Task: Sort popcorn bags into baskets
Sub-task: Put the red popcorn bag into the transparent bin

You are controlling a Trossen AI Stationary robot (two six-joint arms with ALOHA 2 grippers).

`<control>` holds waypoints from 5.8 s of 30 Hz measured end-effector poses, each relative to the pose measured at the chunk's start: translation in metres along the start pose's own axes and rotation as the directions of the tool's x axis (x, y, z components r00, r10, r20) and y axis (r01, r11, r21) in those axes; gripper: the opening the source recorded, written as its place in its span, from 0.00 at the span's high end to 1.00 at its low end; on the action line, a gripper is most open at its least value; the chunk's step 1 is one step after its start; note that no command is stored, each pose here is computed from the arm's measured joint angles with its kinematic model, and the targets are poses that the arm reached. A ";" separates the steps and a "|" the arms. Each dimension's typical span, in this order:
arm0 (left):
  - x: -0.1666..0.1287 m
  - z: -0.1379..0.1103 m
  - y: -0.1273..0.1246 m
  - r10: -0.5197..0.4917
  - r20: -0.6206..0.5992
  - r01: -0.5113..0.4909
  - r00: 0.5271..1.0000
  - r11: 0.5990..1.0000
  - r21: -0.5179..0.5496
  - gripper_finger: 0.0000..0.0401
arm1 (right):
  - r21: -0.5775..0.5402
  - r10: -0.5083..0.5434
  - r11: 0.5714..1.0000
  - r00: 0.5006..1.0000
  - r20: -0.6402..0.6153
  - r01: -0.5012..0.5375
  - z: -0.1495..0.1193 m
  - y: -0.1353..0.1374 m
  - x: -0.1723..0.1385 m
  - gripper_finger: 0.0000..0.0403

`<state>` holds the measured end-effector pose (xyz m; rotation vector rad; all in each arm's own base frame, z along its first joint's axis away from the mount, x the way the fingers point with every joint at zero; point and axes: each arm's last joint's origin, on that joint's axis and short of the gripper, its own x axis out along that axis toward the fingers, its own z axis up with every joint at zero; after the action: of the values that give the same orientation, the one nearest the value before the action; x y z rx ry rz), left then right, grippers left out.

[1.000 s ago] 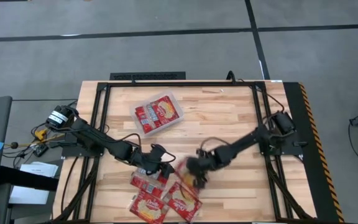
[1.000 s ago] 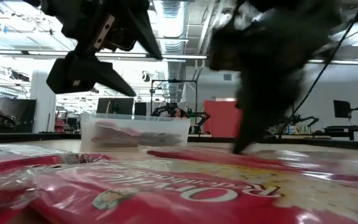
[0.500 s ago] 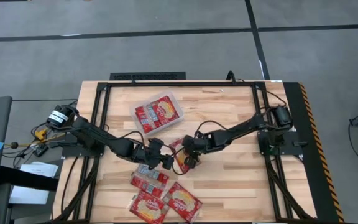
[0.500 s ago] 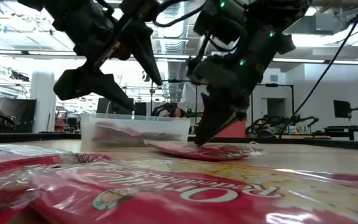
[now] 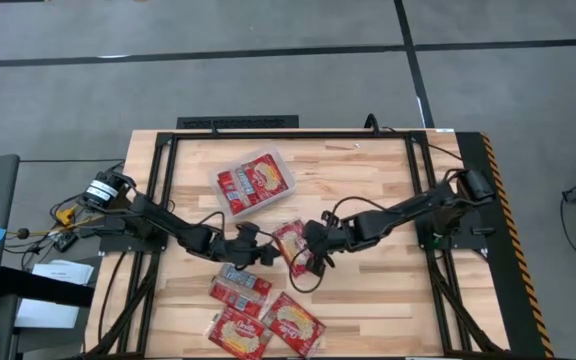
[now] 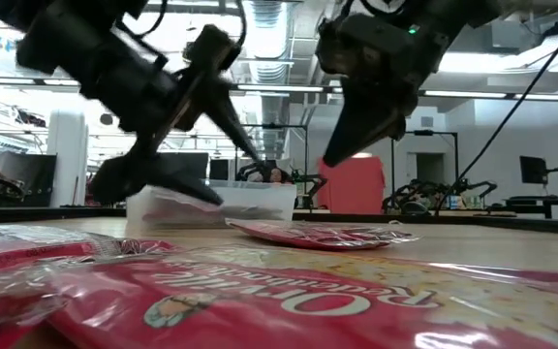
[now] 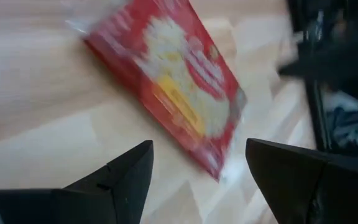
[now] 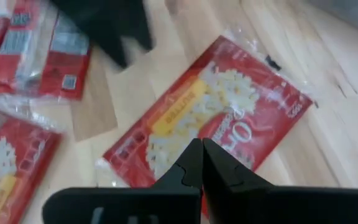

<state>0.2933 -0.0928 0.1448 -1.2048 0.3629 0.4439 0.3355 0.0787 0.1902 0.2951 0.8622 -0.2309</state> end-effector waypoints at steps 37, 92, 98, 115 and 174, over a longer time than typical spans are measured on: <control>0.007 0.006 0.018 0.024 0.059 -0.013 0.998 0.985 -0.174 0.39 | 0.028 0.024 0.999 0.996 0.092 -0.027 -0.039 -0.029 0.018 0.98; 0.012 0.022 0.026 0.084 0.084 -0.065 0.993 0.978 -0.200 0.39 | -0.010 0.004 1.000 0.993 0.121 -0.002 -0.041 -0.038 0.029 0.98; 0.012 0.022 0.025 0.076 0.090 -0.056 0.993 0.978 -0.203 0.39 | -0.015 0.031 0.999 0.992 0.124 -0.029 -0.042 -0.037 0.036 0.95; 0.012 0.022 0.022 0.055 0.092 -0.034 0.994 0.976 -0.217 0.39 | -0.018 -0.006 1.000 0.997 0.073 0.008 -0.050 -0.043 0.053 0.96; -0.020 0.087 -0.069 -0.099 0.247 0.132 0.964 0.984 -0.119 0.99 | -0.126 -0.093 0.985 0.975 0.201 0.119 -0.020 -0.082 -0.113 0.93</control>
<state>0.3144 -0.0329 0.2378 -1.2791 0.0538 0.5129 0.2239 0.0176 0.2521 0.0958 0.6972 -0.2938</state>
